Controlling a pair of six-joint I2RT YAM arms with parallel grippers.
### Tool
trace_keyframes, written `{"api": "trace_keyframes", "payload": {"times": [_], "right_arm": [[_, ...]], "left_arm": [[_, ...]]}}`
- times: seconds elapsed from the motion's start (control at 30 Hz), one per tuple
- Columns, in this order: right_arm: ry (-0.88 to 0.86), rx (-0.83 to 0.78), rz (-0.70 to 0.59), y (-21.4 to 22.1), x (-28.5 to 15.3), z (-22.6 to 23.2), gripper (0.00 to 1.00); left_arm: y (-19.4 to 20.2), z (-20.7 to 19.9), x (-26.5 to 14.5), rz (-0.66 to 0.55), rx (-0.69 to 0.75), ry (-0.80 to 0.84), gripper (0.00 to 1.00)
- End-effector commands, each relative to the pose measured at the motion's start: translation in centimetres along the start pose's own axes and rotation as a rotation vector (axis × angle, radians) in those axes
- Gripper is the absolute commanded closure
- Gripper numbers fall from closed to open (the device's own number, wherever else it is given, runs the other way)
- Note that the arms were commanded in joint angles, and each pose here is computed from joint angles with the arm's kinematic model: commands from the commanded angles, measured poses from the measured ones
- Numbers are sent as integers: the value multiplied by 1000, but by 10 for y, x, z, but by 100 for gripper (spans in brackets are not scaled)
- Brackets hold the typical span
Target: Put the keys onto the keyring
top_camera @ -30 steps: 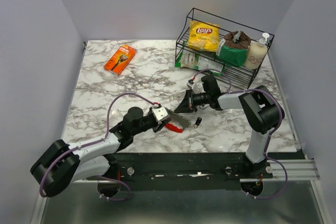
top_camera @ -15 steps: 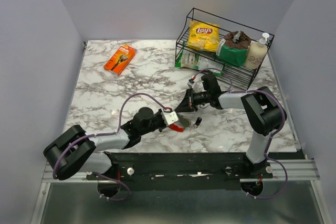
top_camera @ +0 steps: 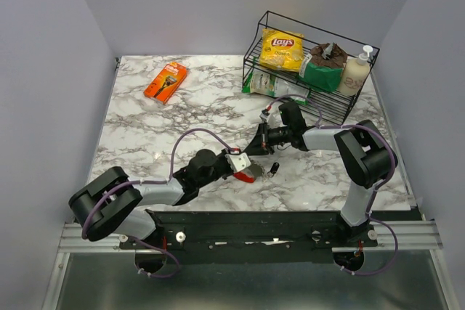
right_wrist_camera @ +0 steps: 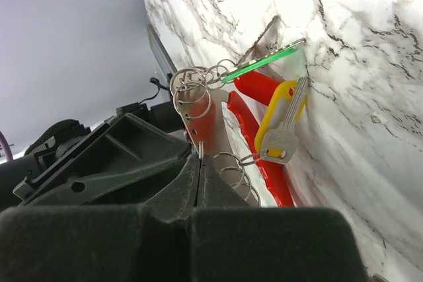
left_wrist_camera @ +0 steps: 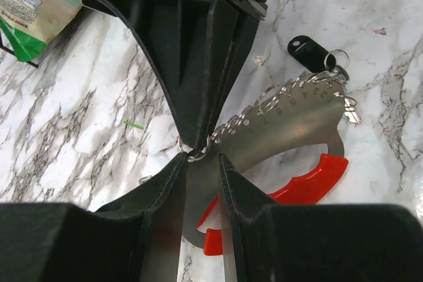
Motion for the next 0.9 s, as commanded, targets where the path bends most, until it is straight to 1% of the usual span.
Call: {"api": "trace_keyframes", "payload": {"times": [0.0, 0.17, 0.33, 0.43, 0.6, 0.7, 0.73, 0.87], "right_arm": [[-36, -51, -3, -1, -7, 19, 99], [-48, -65, -1, -1, -9, 24, 99], [-55, -74, -1, -1, -10, 29, 96], [-57, -69, 6, 0, -10, 28, 94], [-62, -73, 9, 0, -11, 30, 91], [-64, -80, 8, 1, -12, 31, 85], [-61, -82, 6, 1, -12, 30, 82], [-36, -94, -3, 2, -10, 18, 79]], "left_arm": [[-11, 13, 6, -33, 21, -79, 66], [-7, 11, 10, -18, 26, -68, 66], [-9, 8, 13, -32, 27, -67, 61], [-10, 12, 13, -35, 31, -98, 58], [-11, 15, 15, -38, 36, -133, 57], [-11, 16, 17, -40, 41, -152, 58], [-10, 18, 17, -35, 40, -165, 58], [-4, 21, 12, -7, 21, -205, 59]]}}
Point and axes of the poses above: each gripper's point midway between its finger pads, its own x axis out along the fingers, its own z axis along the line the jaws close on, y = z × x, the point moved 3 cm from there along -x, back along the fingers, and after that the axes turned 4 degrees about x, right-handed, at the moved point
